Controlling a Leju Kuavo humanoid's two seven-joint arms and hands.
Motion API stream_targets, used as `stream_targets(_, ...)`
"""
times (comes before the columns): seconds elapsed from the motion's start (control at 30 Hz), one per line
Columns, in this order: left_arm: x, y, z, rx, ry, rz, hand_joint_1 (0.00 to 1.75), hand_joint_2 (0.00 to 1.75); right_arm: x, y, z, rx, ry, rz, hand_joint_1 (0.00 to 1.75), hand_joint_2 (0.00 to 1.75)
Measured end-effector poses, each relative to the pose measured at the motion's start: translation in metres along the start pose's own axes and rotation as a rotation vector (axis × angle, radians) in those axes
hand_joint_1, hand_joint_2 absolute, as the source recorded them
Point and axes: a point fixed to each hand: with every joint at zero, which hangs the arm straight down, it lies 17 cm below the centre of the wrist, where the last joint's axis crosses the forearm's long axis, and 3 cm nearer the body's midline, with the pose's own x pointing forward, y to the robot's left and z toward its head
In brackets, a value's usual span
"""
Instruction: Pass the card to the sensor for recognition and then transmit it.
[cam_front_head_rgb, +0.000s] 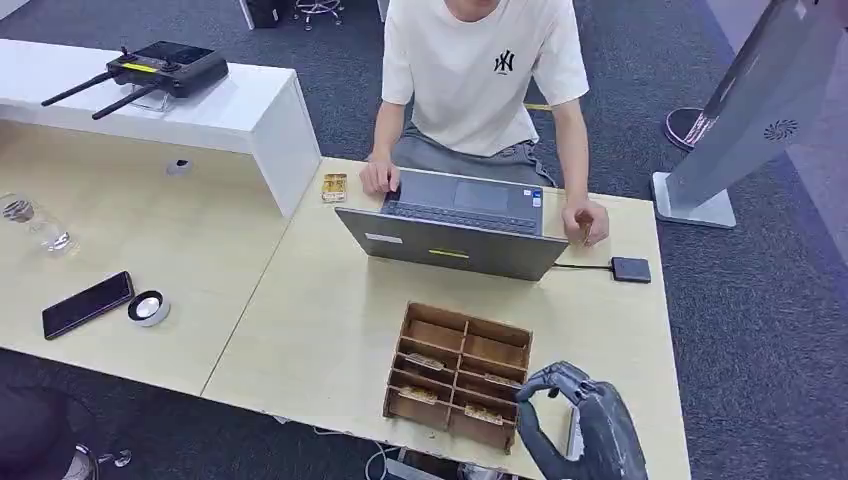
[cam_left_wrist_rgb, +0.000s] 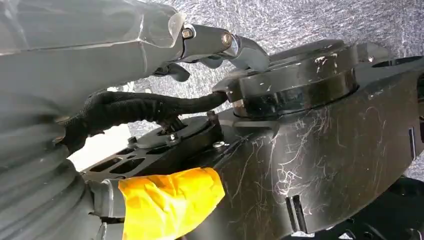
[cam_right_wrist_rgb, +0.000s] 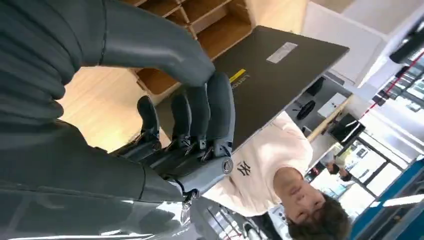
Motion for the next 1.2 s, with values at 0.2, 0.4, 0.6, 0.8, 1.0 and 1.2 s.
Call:
stream_targets(0.2, 0.004, -0.001, -0.001, -0.005, -0.010, -0.004, 0.00, 1.75, 0.001, 0.012, -0.003, 0.023, -0.037, 0.218, 0.68, 1.75)
stream_targets(0.4, 0.005, -0.003, -0.003, -0.012, -0.012, -0.007, 0.00, 1.75, -0.004, 0.022, -0.006, 0.037, -0.039, 0.323, 0.77, 1.75)
stream_targets(0.6, 0.006, -0.001, -0.005, -0.012, -0.014, -0.018, 0.00, 1.75, -0.011, 0.030, -0.009, 0.056, -0.031, 0.389, 0.96, 1.75)
stream_targets(0.8, 0.006, 0.001, -0.007, -0.012, -0.014, -0.027, 0.00, 1.75, -0.016, 0.039, -0.012, 0.077, -0.032, 0.432, 1.17, 1.75)
stream_targets(1.0, 0.008, 0.001, -0.008, -0.014, -0.019, -0.034, 0.00, 1.75, -0.023, 0.053, -0.018, 0.106, -0.023, 0.454, 1.40, 1.75)
stream_targets(1.2, 0.008, 0.004, -0.010, -0.014, -0.020, -0.034, 0.00, 1.75, -0.035, 0.061, -0.019, 0.132, 0.004, 0.481, 1.40, 1.75)
